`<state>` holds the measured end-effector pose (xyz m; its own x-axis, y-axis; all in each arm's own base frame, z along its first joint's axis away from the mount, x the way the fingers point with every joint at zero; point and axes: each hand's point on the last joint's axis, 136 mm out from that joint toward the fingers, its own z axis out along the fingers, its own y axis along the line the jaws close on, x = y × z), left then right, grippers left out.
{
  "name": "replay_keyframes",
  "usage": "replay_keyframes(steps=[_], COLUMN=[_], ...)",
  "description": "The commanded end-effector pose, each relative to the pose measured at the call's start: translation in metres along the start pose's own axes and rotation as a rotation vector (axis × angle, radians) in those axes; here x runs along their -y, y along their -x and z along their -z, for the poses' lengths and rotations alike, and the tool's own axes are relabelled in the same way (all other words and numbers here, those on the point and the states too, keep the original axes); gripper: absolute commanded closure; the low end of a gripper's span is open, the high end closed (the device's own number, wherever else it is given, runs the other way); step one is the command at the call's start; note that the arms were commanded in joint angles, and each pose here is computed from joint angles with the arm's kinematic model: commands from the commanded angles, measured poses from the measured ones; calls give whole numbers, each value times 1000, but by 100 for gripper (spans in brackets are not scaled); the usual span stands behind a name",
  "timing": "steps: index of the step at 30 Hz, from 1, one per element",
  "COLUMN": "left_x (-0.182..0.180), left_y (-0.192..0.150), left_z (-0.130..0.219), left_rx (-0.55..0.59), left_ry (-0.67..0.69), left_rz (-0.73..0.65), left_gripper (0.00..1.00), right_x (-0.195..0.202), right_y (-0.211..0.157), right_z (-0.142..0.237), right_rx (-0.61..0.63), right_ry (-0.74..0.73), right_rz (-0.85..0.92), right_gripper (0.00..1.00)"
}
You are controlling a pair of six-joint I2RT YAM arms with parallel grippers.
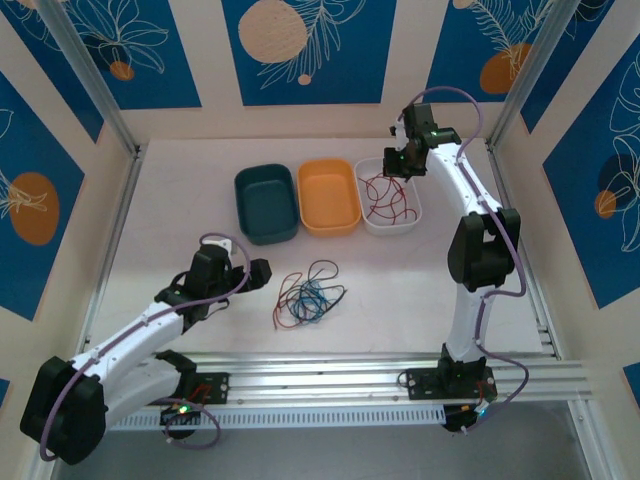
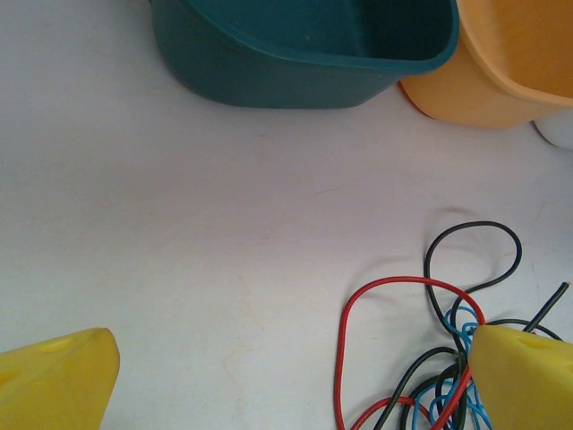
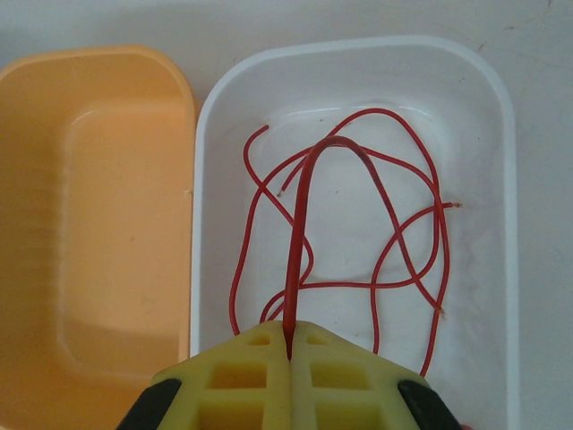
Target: Untangle the cables
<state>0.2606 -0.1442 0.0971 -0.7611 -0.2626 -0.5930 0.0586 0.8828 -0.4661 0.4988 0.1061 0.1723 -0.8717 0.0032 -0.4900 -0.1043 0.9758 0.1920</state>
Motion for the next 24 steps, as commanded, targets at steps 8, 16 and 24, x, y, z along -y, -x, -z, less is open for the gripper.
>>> replay_keyframes(steps=[8,16,24], left_x=[3,2,2], left_y=[-2,-5,-4], left_z=[1,2,4], left_rx=[-14,-17,-11], left_ry=[-9,-10,-8], left_rz=[-10,-8,-10], left_gripper=[0,0,0], right_x=[9,20,11], right_y=[-32,-44,-25], right_z=[-61,-83,-44], right_rx=[-170,-232,-164], right_ry=[38,2,12], right_rz=[-58,-97,-102], right_gripper=[97,86,52])
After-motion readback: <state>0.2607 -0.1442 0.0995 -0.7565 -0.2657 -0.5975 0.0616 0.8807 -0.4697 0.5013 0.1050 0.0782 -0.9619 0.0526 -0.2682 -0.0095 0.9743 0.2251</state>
